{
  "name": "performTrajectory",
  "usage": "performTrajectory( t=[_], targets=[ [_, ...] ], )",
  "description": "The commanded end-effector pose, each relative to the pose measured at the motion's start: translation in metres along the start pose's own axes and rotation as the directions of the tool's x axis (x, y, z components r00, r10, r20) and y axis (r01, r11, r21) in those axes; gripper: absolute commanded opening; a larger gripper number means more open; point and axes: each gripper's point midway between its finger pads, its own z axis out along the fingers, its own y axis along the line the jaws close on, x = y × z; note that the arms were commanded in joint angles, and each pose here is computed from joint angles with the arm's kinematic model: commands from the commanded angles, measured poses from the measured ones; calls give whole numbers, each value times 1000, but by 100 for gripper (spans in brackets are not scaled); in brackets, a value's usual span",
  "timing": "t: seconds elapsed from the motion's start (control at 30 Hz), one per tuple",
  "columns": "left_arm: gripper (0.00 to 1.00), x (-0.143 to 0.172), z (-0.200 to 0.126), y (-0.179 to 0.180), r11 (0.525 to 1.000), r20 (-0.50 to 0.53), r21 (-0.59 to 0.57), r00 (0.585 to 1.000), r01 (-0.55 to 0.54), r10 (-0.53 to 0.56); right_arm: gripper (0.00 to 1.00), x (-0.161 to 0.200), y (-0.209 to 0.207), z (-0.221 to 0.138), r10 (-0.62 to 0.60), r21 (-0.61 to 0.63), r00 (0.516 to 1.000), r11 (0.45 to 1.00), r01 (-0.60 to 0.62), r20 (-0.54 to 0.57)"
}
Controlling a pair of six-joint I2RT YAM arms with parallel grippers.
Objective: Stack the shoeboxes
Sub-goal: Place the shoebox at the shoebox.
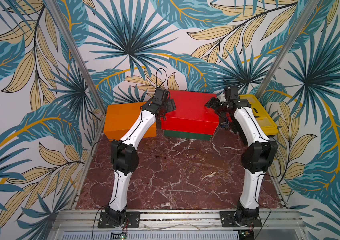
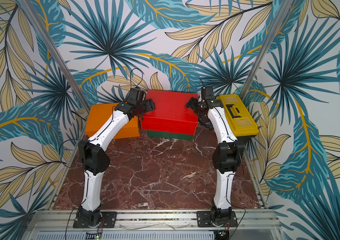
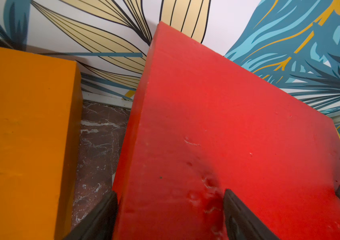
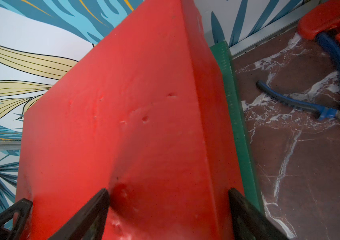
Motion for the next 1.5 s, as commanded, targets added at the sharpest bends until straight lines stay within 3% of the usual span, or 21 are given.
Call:
performTrajectory(
  t=[0.0,0.27,0.6,1.2,1.3,1.47],
  targets=[
    [79,42,-17,-108,927,-128,374,989,-21,74,87,39,77,2,-70,-268,988,963,32,-136],
    [80,47,-1,-98,931,-158,365,986,4,57,87,36,66,17,-50,-247,988,969,13,-145],
    [92,42,12,-70,943,-182,329,983,38,24,90,21,43,22,-16,-213,991,977,-12,-129],
    [92,26,24,-77,920,-156,390,987,34,30,88,3,52,30,0,-267,996,963,-24,-93],
    [100,28,23,-77,921,-162,389,986,34,32,89,0,50,27,5,-264,996,964,-28,-87],
    [100,24,15,-77,923,-151,385,988,23,38,89,-9,50,15,8,-276,998,961,-27,-68]
  ],
)
